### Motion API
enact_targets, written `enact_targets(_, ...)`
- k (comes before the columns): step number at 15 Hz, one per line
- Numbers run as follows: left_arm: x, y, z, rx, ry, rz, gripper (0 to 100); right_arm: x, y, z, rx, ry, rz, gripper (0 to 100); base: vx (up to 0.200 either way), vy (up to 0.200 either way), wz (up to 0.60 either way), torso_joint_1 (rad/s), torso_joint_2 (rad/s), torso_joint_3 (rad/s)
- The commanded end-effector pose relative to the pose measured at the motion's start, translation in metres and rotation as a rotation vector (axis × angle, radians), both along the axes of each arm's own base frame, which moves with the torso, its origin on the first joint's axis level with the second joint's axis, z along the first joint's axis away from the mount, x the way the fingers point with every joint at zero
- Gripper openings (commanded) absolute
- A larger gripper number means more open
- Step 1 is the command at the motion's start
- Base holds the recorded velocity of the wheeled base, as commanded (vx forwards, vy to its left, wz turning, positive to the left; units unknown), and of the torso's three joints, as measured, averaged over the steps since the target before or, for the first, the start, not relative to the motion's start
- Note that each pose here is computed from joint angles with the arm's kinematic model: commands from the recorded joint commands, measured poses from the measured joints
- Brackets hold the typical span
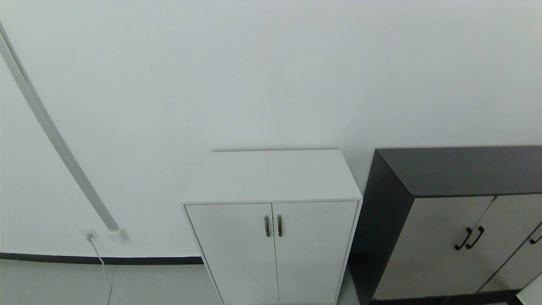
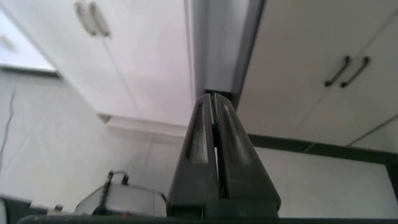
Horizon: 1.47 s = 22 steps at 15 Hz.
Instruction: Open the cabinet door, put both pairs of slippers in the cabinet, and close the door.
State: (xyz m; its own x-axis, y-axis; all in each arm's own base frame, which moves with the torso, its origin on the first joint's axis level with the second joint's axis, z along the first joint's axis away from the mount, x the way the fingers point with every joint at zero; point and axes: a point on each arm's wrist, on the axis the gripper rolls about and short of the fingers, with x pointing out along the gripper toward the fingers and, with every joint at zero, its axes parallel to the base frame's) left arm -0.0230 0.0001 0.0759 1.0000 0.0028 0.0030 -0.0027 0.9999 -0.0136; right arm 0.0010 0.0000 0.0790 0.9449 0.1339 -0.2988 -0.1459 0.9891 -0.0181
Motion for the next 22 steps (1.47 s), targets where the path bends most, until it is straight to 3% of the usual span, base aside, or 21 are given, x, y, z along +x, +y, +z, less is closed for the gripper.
enact_targets(1,0.000,0.000,0.000,-0.002,0.001,0.000,0,-0.006,-0.001,0.000,0.009,-0.071,-0.034,0,0.000,0.000,0.00,0.000,0.00,0.000)
enact_targets(19,0.000,0.000,0.000,-0.005,0.001,0.002,0,-0.024,0.000,-0.003,0.033,-0.305,-0.151,0,0.000,0.000,0.00,0.000,0.00,0.000)
enact_targets(22,0.000,0.000,0.000,0.000,0.001,0.002,0,-0.024,-0.001,-0.003,0.109,-0.306,-0.187,0,0.000,0.000,0.00,0.000,0.00,0.000)
